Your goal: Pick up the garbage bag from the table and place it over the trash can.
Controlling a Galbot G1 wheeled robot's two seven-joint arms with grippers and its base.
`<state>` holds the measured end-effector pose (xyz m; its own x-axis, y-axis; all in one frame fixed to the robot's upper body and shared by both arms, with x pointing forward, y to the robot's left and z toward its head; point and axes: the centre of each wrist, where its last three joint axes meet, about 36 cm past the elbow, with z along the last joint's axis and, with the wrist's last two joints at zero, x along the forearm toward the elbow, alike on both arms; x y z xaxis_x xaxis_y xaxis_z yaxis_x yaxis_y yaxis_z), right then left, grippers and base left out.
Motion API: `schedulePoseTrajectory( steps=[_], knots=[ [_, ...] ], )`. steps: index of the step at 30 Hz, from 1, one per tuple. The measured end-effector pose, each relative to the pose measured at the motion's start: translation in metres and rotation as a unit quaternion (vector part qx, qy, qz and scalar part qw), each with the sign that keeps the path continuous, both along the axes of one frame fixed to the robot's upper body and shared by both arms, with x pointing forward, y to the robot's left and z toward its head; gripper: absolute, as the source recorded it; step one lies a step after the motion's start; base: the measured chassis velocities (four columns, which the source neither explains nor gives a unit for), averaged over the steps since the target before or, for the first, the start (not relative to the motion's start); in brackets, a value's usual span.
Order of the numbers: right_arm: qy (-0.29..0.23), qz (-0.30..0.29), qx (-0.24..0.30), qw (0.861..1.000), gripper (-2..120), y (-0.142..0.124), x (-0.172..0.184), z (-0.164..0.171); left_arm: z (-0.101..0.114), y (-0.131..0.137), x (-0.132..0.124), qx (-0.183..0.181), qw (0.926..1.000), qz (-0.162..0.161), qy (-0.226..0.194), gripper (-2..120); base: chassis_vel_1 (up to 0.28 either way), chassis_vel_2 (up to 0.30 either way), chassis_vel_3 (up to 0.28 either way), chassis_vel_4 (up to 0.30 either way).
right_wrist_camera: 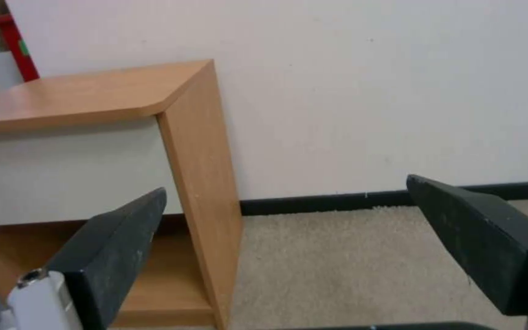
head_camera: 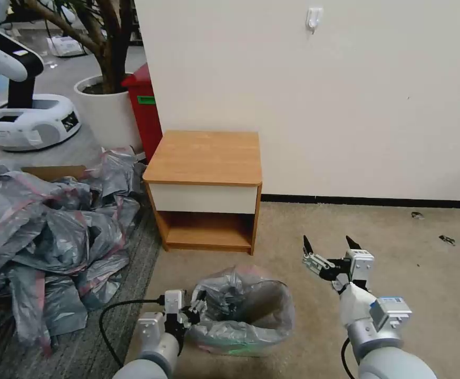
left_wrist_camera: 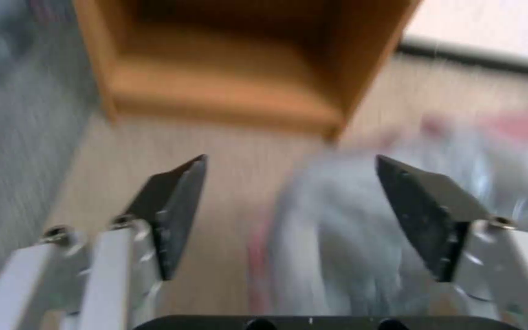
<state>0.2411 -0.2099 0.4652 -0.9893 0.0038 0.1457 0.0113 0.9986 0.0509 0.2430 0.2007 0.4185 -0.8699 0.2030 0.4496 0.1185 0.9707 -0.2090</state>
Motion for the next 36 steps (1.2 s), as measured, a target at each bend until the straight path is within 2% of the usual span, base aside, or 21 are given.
schedulePoseTrajectory(
  steps=[2, 3, 5, 6, 7, 9, 10, 12, 15, 20, 36],
  knots=[
    [-0.008, -0.007, 0.015, 1.0, 100, 0.0, -0.005, -0.003, 0.009, 0.019, 0.003, 0.015, 0.9985, -0.004, -0.053, 86, 0.0, 0.0, 0.0, 0.0],
    [-0.008, -0.007, 0.015, 1.0, 100, 0.0, -0.005, -0.003, 0.009, 0.019, 0.003, 0.015, 0.9985, -0.004, -0.053, 86, 0.0, 0.0, 0.0, 0.0],
    [-0.018, -0.019, 0.035, 0.999, 100, 0.004, -0.014, -0.004, 0.017, 0.05, 0.009, 0.053, 0.9898, -0.01, -0.132, 96, 0.0, 0.0, 0.0, 0.0],
    [-0.023, -0.023, 0.036, 0.999, 100, 0.004, -0.016, -0.006, 0.02, 0.061, 0.01, 0.065, 0.9864, -0.019, -0.15, 99, 0.0, 0.0, 0.0, 0.0],
    [-0.023, -0.023, 0.036, 0.999, 100, 0.004, -0.016, -0.006, 0.02, 0.061, 0.01, 0.065, 0.9864, -0.019, -0.15, 99, 0.0, 0.0, 0.0, 0.0],
    [-0.035, -0.033, 0.019, 0.999, 100, -0.001, -0.021, -0.014, 0.03, 0.087, 0.014, 0.107, 0.9759, -0.037, -0.187, 100, 0.0, 0.0, 0.0, 0.0],
    [-0.035, -0.033, 0.019, 0.999, 100, -0.001, -0.021, -0.014, 0.03, 0.087, 0.014, 0.107, 0.9759, -0.037, -0.187, 100, 0.0, 0.0, 0.0, 0.0],
    [-0.038, -0.036, 0.001, 0.999, 100, -0.007, -0.029, -0.026, 0.037, 0.108, 0.015, 0.151, 0.9649, -0.038, -0.211, 100, 0.0, 0.0, 0.0, 0.0],
    [-0.032, -0.032, -0.002, 0.999, 100, -0.012, -0.037, -0.035, 0.039, 0.117, 0.012, 0.168, 0.9622, -0.032, -0.212, 100, 0.0, 0.0, 0.0, 0.0],
    [-0.027, -0.038, -0.011, 0.999, 100, -0.02, -0.047, -0.055, 0.038, 0.12, 0.008, 0.171, 0.9636, -0.027, -0.204, 100, 0.0, 0.0, 0.0, 0.0],
    [-0.026, -0.04, -0.013, 0.999, 100, -0.02, -0.046, -0.056, 0.037, 0.119, 0.008, 0.168, 0.9653, -0.025, -0.198, 100, 0.0, 0.0, 0.0, 0.0]
  ],
)
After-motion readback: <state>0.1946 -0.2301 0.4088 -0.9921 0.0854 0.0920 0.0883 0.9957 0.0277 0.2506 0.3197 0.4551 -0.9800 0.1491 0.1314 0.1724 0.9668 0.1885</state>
